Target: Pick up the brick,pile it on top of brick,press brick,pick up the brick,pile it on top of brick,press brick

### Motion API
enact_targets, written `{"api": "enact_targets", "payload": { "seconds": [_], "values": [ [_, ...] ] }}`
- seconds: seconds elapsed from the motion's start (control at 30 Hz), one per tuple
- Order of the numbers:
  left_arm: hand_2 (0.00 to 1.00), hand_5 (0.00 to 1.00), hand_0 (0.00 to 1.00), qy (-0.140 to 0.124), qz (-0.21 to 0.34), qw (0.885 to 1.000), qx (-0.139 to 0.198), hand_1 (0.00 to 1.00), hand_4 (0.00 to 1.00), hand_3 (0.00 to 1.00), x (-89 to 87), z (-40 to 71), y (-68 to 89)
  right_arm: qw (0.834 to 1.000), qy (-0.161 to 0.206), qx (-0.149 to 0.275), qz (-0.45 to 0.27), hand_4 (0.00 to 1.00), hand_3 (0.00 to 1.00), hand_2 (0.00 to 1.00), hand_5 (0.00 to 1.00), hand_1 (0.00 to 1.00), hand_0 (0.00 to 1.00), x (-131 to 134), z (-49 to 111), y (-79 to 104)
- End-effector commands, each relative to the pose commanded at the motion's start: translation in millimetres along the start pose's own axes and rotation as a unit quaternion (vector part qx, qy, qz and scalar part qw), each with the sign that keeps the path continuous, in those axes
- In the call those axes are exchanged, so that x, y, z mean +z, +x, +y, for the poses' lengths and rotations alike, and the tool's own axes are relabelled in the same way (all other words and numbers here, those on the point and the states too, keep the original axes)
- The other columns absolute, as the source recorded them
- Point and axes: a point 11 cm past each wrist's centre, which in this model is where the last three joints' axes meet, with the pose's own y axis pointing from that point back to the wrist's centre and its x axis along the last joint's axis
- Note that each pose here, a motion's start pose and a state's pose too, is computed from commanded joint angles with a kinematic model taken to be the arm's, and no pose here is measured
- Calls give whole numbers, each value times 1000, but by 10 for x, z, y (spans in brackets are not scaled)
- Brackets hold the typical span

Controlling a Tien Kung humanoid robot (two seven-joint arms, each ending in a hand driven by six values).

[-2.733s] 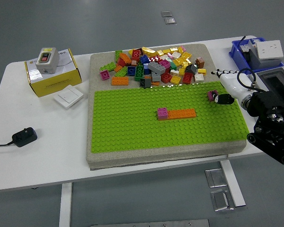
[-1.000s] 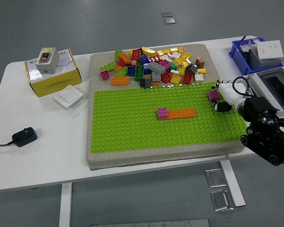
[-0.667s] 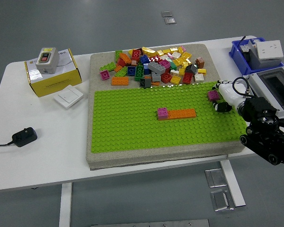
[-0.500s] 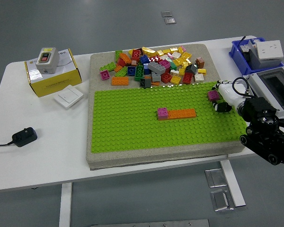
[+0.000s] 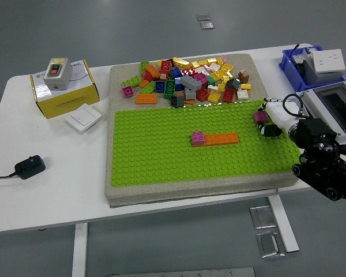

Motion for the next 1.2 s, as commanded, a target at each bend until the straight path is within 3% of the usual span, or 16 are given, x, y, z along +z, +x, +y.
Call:
{"api": "enact_targets", "payload": {
  "seconds": [0.43, 0.67, 0.77, 1.0, 1.2],
  "values": [
    [645, 554, 665, 0, 1, 1000, 0, 664, 354, 636, -7, 0, -7, 1000, 0, 13, -11, 506, 628, 973, 312, 942, 945, 42, 14, 100],
    [646, 556, 665, 2, 3, 1000, 0, 664, 354, 637, -31, 1, -8, 998, 26, 33, -35, 501, 621, 975, 314, 942, 941, -60, 133, 253],
    [646, 556, 665, 3, 4, 1000, -1, 664, 354, 637, -42, 1, -11, 997, 52, 32, -50, 501, 621, 975, 314, 942, 941, -220, 214, 245],
    [647, 559, 665, 3, 3, 1000, -1, 664, 356, 638, -43, 2, -20, 987, 142, 12, -69, 493, 621, 968, 316, 939, 941, -867, 443, 97],
    [648, 561, 665, 3, 3, 1000, -1, 664, 358, 638, -38, 1, -18, 985, 160, 8, -70, 491, 622, 970, 318, 939, 940, -1025, 468, 56]
  ]
}}
